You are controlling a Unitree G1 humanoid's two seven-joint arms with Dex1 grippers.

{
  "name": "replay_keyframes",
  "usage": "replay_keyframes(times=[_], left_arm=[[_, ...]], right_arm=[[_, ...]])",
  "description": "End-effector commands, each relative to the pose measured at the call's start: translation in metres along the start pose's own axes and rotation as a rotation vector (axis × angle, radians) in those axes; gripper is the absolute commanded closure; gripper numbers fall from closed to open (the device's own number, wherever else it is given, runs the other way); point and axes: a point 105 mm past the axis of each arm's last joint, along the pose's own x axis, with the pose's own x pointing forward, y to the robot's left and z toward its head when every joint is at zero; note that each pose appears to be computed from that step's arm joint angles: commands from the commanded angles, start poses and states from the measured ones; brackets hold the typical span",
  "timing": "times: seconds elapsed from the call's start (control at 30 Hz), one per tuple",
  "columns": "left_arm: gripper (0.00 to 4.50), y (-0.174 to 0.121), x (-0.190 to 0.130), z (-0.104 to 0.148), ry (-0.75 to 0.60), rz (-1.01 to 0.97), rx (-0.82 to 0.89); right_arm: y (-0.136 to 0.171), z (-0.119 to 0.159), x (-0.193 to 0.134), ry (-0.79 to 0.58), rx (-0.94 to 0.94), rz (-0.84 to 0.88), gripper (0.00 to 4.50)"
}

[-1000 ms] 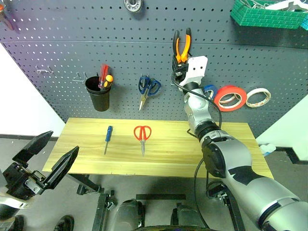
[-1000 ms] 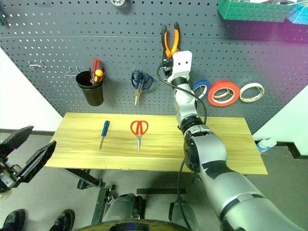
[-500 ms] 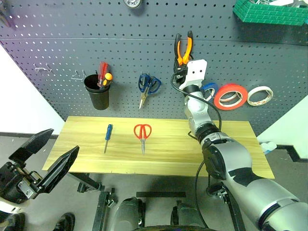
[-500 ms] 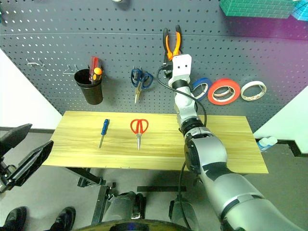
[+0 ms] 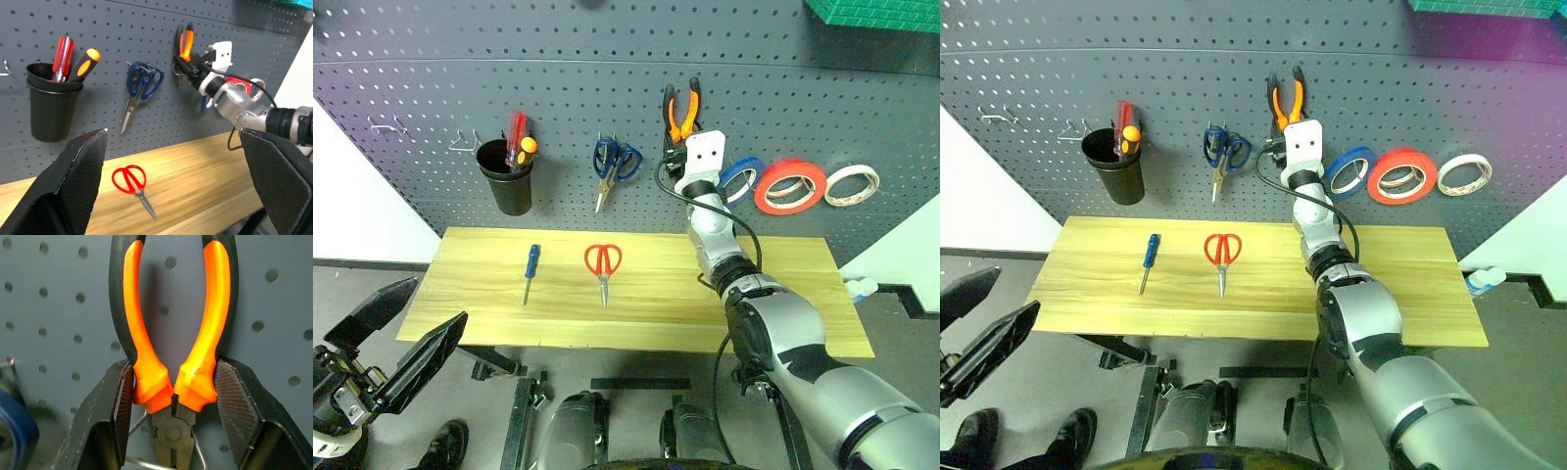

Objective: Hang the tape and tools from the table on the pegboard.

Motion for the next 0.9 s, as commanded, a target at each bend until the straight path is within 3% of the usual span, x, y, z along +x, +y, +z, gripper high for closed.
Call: replay_keyframes(times=[0.03,0.1,0.33,0.57,0.9], left_arm=[[0.0,-0.008,0.0,0.003,0.005,-0.028,-0.005],[0.0,-0.007,-0.001,0.003,0.01,-0.028,-0.004],[0.0,-0.004,0.002,0.002,0.002,-0.041,-0.015],[0.0,-0.003,0.004,0.001,-0.004,-0.056,-0.022],[0.0,-0.002,0.004,0.0,-0.01,-0.061,-0.022]], right_arm=[[-0.002,-0.003,-0.001,0.014,0.006,-0.009,2.37],[-0.003,-0.005,-0.003,0.019,0.027,-0.012,2.37],[-0.005,0.004,-0.003,-0.041,0.076,0.003,0.09],[-0.007,0.01,-0.003,-0.07,0.071,-0.009,0.04],[0.004,0.041,-0.003,-0.234,0.086,0.02,0.04]])
